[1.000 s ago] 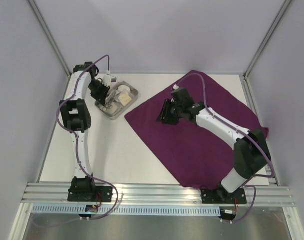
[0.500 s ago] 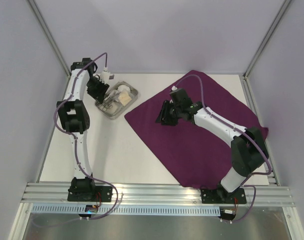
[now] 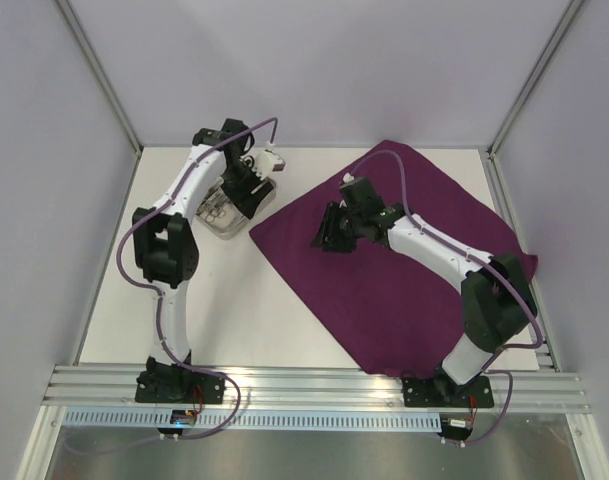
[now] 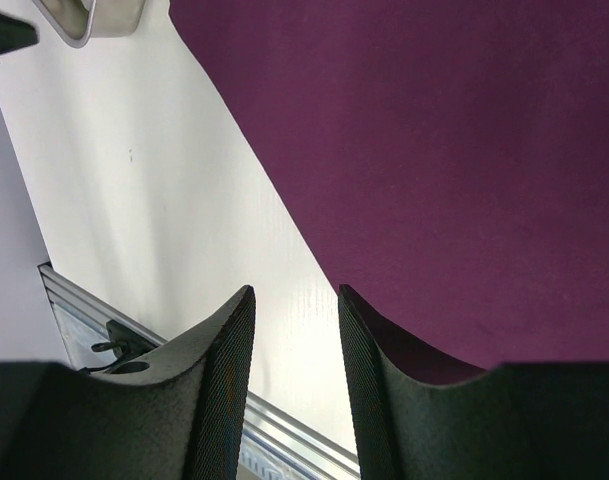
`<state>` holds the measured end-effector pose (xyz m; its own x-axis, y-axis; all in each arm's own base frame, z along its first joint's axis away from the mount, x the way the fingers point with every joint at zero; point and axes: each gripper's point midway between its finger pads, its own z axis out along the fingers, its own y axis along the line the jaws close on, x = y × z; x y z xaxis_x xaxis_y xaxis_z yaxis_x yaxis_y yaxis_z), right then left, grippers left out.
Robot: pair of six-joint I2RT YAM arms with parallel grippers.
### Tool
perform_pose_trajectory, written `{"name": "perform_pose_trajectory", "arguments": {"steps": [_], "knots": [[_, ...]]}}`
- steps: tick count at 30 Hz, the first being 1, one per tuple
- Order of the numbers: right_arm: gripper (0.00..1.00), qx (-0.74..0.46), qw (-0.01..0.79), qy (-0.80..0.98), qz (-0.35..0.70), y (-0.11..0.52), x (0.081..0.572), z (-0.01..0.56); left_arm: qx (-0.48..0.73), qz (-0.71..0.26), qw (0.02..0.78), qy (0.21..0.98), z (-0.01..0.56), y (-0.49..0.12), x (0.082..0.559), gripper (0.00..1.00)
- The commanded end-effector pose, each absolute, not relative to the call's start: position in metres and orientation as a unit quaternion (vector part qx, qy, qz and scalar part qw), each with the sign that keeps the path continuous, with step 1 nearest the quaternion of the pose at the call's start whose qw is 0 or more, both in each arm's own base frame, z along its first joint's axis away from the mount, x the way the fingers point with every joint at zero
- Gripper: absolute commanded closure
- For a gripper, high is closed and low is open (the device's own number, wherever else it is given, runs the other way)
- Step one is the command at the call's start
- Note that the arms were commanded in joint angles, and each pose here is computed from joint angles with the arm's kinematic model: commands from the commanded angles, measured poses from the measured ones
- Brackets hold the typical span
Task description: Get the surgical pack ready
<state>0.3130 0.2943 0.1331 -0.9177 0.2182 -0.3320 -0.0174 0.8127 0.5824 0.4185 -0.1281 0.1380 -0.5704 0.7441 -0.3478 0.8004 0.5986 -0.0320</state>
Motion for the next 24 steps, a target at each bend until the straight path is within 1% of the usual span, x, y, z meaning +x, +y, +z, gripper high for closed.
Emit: {"name": "perform_pose_trajectory", "arguments": {"steps": [1,5,8,11,13,15,20,24], "knots": [[0.59,0.044,0.191,0.934,0.300,0.293,0.306,0.129,0.418,-0.046,0.168,0.892,0.117,-0.123,0.449,0.31],[0.59,0.052,0.187,0.936,0.295,0.289,0.301,0.124,0.416,-0.005,0.156,0.896,0.095,-0.114,0.463,0.37],[0.59,0.053,0.188,0.936,0.292,0.287,0.300,0.123,0.418,-0.006,0.133,0.899,0.079,-0.111,0.459,0.47],[0.59,0.052,0.187,0.937,0.291,0.287,0.300,0.121,0.418,-0.002,0.131,0.899,0.069,-0.110,0.459,0.47],[0.59,0.051,0.184,0.938,0.291,0.288,0.300,0.120,0.416,-0.001,0.127,0.900,0.066,-0.109,0.458,0.51],[0.59,0.051,0.180,0.938,0.290,0.288,0.300,0.118,0.416,-0.018,0.124,0.901,0.064,-0.114,0.454,0.57],[0.59,0.053,0.175,0.940,0.289,0.289,0.299,0.115,0.417,-0.031,0.133,0.899,0.063,-0.120,0.456,0.59],[0.59,0.054,0.172,0.940,0.288,0.289,0.299,0.113,0.421,-0.036,0.143,0.895,0.062,-0.125,0.462,0.64]]}}
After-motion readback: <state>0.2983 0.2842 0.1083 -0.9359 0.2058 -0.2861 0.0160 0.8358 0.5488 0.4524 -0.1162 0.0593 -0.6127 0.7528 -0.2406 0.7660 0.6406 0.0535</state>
